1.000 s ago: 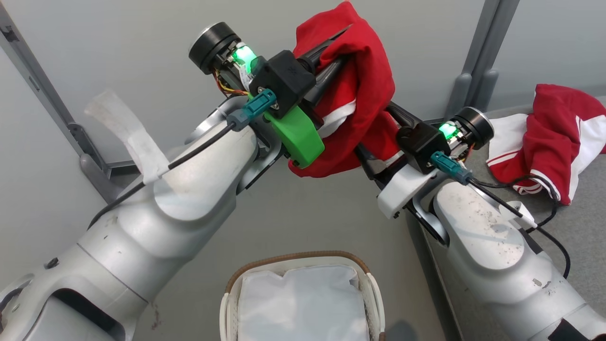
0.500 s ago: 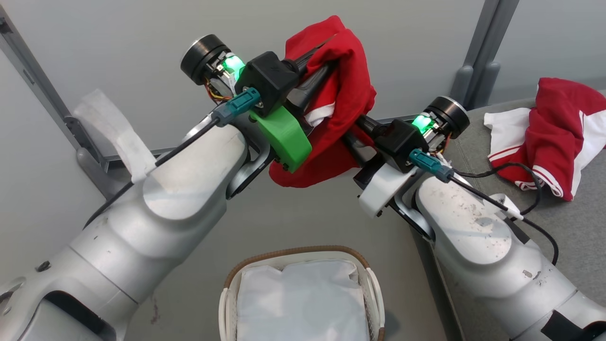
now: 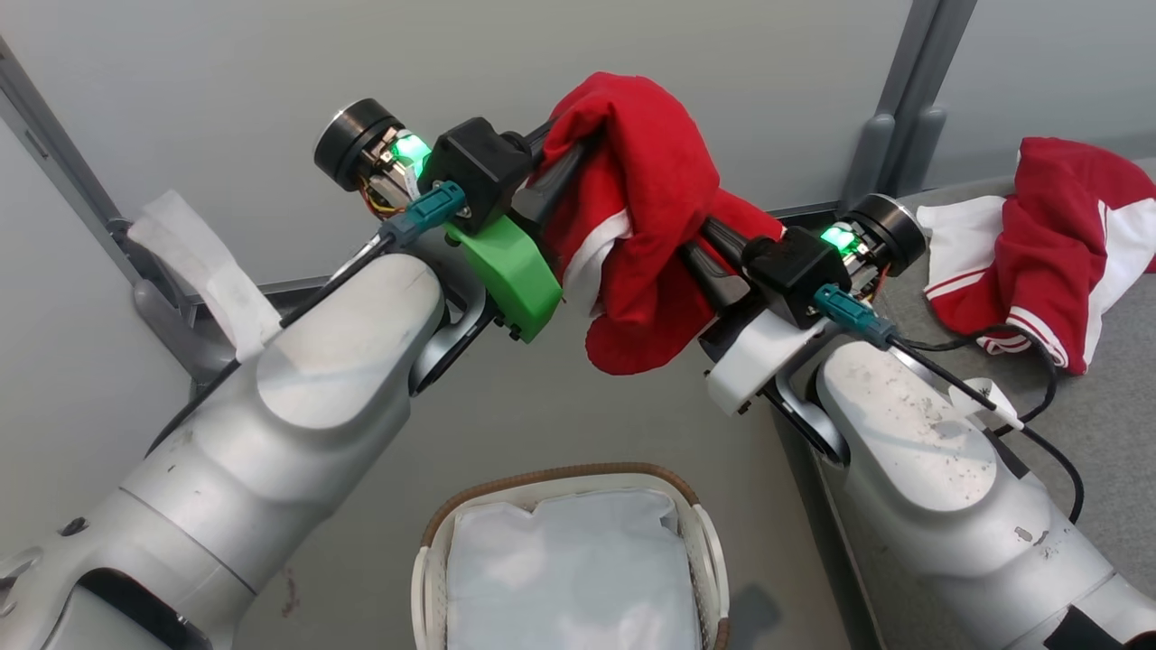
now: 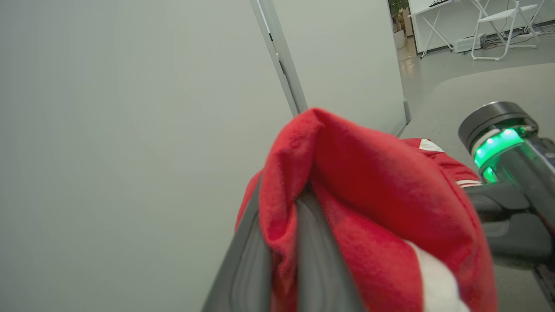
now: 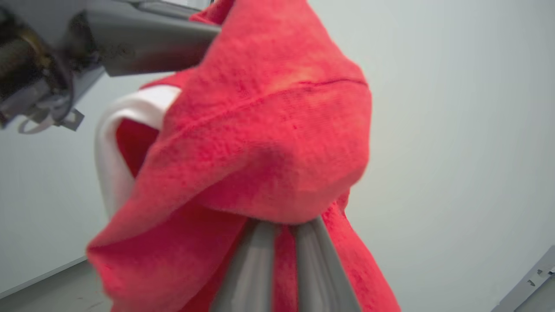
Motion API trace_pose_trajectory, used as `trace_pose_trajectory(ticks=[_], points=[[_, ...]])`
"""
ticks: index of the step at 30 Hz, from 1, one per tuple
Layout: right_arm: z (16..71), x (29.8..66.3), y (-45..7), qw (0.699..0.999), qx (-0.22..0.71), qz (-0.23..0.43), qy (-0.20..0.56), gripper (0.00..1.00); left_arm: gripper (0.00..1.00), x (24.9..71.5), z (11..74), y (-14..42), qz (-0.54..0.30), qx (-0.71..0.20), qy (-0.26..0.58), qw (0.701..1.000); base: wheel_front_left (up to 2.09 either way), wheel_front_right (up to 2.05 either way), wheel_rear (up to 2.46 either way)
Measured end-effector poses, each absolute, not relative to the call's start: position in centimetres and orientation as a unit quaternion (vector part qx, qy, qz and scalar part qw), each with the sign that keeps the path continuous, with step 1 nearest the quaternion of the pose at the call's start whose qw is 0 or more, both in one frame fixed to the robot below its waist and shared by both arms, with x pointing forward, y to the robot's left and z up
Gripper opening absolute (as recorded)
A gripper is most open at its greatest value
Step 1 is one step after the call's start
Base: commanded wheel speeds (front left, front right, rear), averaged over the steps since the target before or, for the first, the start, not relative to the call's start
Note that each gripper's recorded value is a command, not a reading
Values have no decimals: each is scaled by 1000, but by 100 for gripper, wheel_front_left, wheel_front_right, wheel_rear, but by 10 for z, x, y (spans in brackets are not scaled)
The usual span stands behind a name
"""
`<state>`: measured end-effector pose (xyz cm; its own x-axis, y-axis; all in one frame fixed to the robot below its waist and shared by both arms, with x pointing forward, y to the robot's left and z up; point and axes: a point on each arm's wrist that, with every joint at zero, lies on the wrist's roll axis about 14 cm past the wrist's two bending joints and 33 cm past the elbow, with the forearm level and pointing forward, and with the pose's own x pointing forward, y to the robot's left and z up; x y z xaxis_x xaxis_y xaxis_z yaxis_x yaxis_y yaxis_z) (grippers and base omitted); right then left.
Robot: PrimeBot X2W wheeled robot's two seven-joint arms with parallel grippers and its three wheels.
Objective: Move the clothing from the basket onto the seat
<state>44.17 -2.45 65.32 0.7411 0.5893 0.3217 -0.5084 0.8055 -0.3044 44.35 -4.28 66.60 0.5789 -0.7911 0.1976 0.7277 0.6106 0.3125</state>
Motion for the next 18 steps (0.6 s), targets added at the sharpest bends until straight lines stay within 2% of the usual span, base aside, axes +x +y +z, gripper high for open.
trace_pose_trajectory(ticks=[2, 4, 5, 18], points=[[656, 443, -28, 930, -94, 290, -207, 0, 25, 443, 662, -43, -429, 94, -154, 885, 0, 0, 0], [659, 444, -32, 932, -86, 282, -210, 0, 85, 443, 657, -42, -427, 88, -148, 888, 0, 0, 0], [659, 444, -34, 934, -81, 277, -211, 0, 100, 443, 654, -40, -425, 82, -143, 890, 0, 0, 0], [658, 449, -64, 949, -50, 228, -211, 0, 100, 428, 591, -13, -373, -8, -75, 925, 0, 0, 0]])
